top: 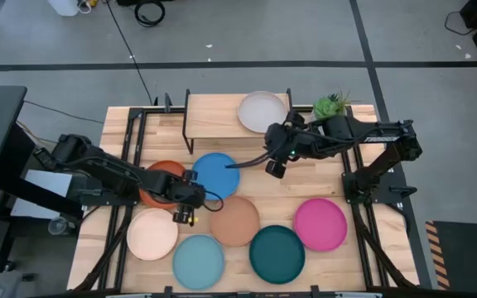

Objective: Place and stack plates onto a shelf
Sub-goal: Put the blue plate on the shelf

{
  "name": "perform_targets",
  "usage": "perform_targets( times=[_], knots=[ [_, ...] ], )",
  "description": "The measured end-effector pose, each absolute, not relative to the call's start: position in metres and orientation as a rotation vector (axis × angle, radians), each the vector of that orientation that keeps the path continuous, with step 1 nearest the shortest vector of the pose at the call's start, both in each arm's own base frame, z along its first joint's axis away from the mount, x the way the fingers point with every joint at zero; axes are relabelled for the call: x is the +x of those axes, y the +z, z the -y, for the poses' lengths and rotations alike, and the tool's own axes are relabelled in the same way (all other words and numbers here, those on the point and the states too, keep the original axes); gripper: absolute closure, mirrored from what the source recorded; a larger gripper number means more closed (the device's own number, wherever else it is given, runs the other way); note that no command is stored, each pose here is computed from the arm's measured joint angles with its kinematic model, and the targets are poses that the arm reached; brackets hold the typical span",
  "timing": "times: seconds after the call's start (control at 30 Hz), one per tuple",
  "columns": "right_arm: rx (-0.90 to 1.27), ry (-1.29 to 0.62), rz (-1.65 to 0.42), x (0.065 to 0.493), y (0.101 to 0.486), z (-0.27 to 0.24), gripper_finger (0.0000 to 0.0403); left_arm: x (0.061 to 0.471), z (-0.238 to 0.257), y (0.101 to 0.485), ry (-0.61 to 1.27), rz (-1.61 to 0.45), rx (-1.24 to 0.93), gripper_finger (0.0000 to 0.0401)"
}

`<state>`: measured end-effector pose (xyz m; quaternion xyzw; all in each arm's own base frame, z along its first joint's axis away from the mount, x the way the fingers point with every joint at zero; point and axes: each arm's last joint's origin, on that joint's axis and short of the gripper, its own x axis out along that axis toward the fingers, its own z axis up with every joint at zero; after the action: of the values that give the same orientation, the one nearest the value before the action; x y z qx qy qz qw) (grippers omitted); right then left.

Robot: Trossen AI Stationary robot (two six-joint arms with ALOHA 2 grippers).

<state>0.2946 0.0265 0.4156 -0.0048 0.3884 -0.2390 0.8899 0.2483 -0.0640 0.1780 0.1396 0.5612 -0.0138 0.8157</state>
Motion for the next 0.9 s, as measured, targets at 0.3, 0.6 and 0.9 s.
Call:
perform_targets(
  times=[0.3, 0.6, 0.9],
  knots=[
    [0.051, -0.504, -0.784, 0.294, 0.416, -0.035, 0.0252, 0.265, 0.065, 0.152, -0.025, -1.206, 0.524, 0.0225],
    [0.047, -0.513, -0.772, 0.293, 0.416, -0.040, 0.0252, 0.270, 0.065, 0.134, -0.060, -1.265, 0.535, 0.0274],
    [0.048, -0.514, -0.774, 0.293, 0.416, -0.040, 0.0252, 0.270, 0.066, 0.149, -0.065, -1.246, 0.547, 0.0387]
  ],
)
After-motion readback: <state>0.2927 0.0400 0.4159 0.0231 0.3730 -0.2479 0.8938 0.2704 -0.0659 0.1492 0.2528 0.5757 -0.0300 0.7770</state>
